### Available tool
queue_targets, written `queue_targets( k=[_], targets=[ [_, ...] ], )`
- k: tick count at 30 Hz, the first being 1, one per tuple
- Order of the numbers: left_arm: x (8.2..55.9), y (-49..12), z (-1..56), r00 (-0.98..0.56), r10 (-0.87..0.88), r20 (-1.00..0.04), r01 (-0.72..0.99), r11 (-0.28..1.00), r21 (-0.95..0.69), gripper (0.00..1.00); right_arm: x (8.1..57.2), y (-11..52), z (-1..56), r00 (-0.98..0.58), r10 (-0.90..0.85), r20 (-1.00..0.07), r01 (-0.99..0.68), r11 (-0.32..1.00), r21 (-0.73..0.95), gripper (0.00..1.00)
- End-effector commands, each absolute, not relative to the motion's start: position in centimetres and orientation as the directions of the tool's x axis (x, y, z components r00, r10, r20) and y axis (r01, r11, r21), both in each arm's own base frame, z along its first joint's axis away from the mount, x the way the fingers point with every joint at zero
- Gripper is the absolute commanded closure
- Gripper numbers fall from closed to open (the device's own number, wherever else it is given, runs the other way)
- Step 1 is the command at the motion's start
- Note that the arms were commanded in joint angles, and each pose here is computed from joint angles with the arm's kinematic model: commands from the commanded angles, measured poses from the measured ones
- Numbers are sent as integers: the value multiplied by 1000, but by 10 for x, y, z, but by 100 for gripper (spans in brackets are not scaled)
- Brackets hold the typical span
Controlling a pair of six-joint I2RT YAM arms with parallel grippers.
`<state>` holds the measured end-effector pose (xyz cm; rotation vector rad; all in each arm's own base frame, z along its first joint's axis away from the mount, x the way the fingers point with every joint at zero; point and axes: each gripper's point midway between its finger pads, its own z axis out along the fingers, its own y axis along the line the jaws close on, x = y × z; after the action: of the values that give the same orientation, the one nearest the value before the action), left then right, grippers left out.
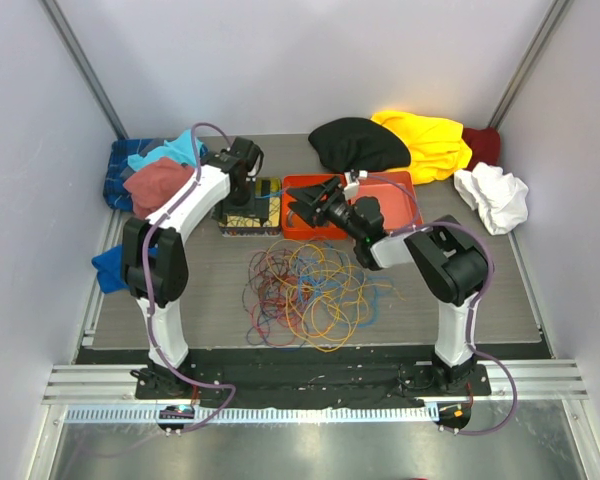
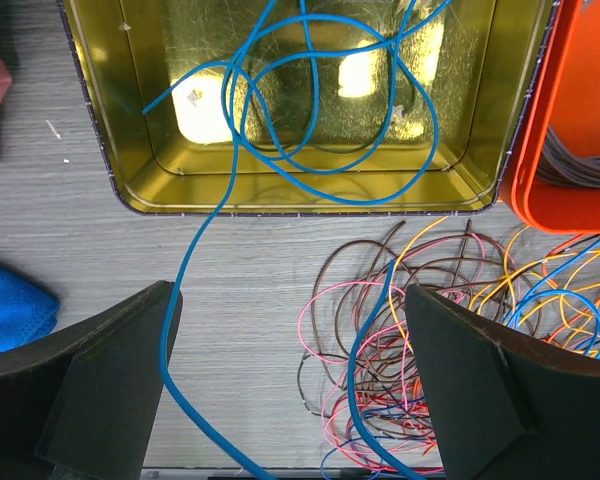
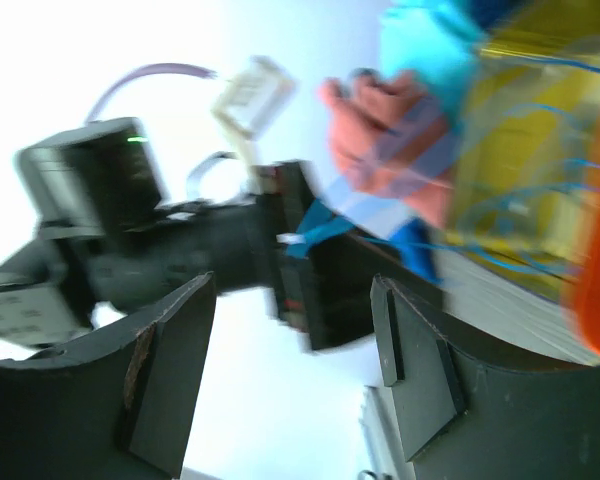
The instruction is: Untangle the cables
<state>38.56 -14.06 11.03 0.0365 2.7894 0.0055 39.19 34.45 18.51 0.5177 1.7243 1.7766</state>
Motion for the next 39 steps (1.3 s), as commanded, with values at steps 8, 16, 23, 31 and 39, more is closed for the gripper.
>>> queue_targets(
  k=[8,16,23,31,39],
  targets=[
    [390,-139,127,-911,-12,-412,-6,1000,-16,0,407,376,250,-780,616,-114,-274,-173,946,31],
    [392,-138,130,-908,-8,-419,-6,1000,-6,0,388,370,258,-779,606,-162,-315,-156,936,32],
    [392,-137,123,-913,-2,-407,-6,1000,8,0,367,362,261,-784,589,-198,-333,-129,934,32],
    [391,-136,119,-915,-3,-403,-7,1000,8,0,351,363,250,-801,563,-203,-314,-107,944,32],
    [390,-138,124,-911,-7,-412,-5,1000,-4,0,347,378,224,-824,538,-176,-264,-90,960,32]
  ],
)
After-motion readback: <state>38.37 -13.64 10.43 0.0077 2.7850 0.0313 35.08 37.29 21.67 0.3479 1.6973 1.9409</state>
